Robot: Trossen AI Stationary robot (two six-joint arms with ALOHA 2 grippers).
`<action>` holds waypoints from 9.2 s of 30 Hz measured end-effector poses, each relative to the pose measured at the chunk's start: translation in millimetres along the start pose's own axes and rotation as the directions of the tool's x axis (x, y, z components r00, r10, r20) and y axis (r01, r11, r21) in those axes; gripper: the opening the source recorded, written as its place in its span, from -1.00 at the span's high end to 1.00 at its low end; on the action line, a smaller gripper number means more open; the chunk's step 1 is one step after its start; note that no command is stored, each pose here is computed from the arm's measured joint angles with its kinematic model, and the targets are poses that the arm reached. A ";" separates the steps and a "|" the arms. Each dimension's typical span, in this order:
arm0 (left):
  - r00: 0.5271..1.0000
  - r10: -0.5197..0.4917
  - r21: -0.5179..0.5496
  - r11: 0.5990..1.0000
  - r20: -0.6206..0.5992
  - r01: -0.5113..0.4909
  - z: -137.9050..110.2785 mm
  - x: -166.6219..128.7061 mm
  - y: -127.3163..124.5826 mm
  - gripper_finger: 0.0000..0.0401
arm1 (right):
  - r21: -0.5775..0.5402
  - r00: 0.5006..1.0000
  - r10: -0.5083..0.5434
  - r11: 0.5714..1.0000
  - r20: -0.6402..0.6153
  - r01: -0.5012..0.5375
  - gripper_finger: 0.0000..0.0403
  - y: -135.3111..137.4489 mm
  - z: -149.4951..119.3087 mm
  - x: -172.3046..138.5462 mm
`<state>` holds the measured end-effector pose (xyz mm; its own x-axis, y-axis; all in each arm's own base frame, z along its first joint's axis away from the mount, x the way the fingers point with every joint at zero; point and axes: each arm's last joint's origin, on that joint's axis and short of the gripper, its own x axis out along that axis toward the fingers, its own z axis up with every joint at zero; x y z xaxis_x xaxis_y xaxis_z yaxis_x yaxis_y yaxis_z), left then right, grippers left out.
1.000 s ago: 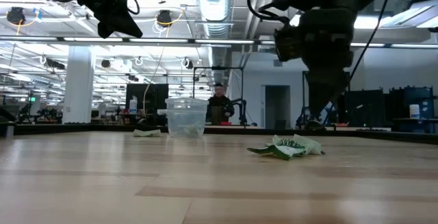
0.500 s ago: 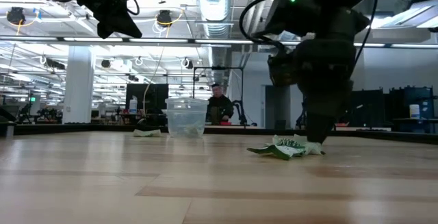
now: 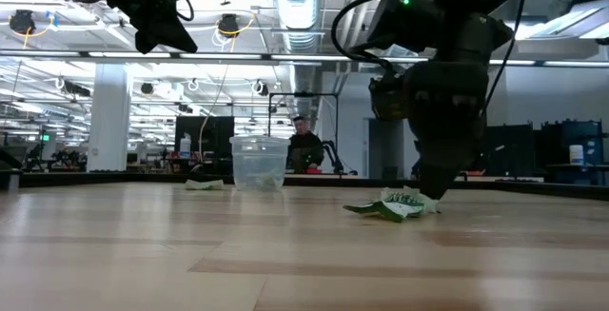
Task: Pick and place Stevia / Truvia into bins
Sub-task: Put the stevia packet into the top transparent container
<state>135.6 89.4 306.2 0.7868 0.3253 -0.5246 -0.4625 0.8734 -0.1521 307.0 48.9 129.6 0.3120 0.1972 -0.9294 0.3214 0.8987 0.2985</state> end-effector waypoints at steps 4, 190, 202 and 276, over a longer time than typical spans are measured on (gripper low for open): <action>1.000 0.000 0.000 1.000 0.000 0.000 0.0 0.0 0.0 1.00 | -0.017 1.000 -0.015 1.000 0.013 0.015 0.67 1.8 -0.6 0.8; 1.000 0.002 -0.005 1.000 -0.025 -0.002 -1.8 2.6 0.6 1.00 | 0.539 0.886 -0.069 0.814 0.459 -0.216 0.62 37.3 105.7 -15.8; 1.000 0.002 -0.005 1.000 -0.025 -0.002 -1.8 2.6 0.6 1.00 | 0.474 0.935 -0.020 0.866 0.353 -0.160 0.54 43.6 94.0 -11.3; 1.000 0.002 -0.006 1.000 -0.028 -0.002 -1.4 3.6 0.8 1.00 | 0.570 0.717 -0.587 0.757 0.376 0.321 0.99 58.8 114.1 -51.2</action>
<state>137.5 90.7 303.0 0.7740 0.3164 -0.5484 -0.4663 0.8708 -0.1558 412.0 46.9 219.5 0.3712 -0.5336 -0.7600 0.8528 0.5197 0.0516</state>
